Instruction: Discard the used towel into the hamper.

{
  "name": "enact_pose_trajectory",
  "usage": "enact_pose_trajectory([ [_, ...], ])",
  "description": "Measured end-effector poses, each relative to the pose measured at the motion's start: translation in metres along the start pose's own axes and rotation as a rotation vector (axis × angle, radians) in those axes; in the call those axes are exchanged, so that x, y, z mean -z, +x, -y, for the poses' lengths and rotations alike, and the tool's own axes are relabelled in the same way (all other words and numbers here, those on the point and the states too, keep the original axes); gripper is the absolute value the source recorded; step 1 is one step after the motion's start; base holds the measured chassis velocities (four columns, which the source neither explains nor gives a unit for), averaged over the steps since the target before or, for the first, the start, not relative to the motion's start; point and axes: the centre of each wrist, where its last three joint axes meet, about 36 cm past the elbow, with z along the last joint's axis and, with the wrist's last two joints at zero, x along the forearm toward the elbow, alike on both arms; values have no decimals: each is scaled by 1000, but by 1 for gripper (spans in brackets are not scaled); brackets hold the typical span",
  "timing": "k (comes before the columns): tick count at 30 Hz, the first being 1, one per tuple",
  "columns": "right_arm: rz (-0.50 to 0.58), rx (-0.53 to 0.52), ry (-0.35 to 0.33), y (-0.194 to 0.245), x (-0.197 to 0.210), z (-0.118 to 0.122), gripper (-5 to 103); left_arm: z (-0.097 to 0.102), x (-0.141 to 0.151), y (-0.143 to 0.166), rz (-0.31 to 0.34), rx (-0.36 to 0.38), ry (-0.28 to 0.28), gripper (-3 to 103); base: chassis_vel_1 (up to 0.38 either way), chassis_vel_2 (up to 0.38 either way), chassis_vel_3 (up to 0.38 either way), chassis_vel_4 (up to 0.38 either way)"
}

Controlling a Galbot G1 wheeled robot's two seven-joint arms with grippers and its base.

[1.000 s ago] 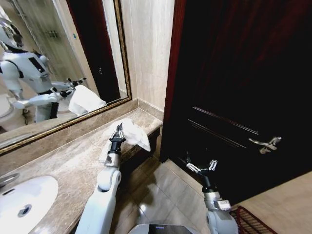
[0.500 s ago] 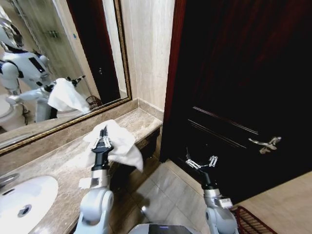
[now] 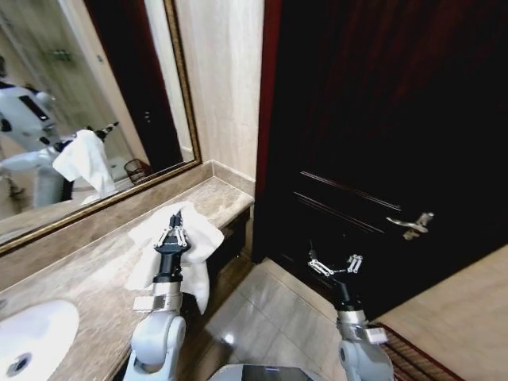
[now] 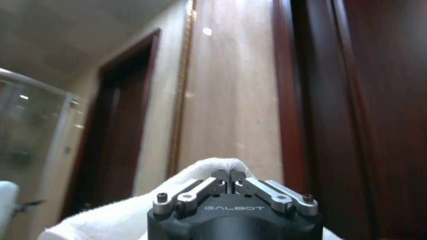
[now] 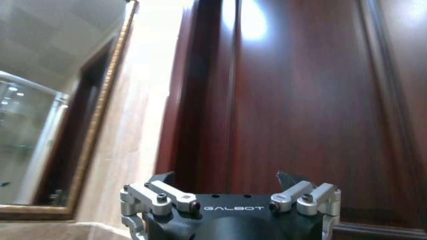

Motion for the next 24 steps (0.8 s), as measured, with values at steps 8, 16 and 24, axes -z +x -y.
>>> enact_pose_trajectory([
  [8,-3,4,5,7,-1,0,100,2,-9,-6,2,-51,7,2,-108,-99,-104,-94],
  [16,-9,14,13,11,-2,-2,100,4,-15,-8,4,-104,14,2,-133,-133,-126,-123],
  [24,-11,22,17,15,-1,-3,100,8,-18,-6,7,-119,26,2,-119,-117,-123,-120],
])
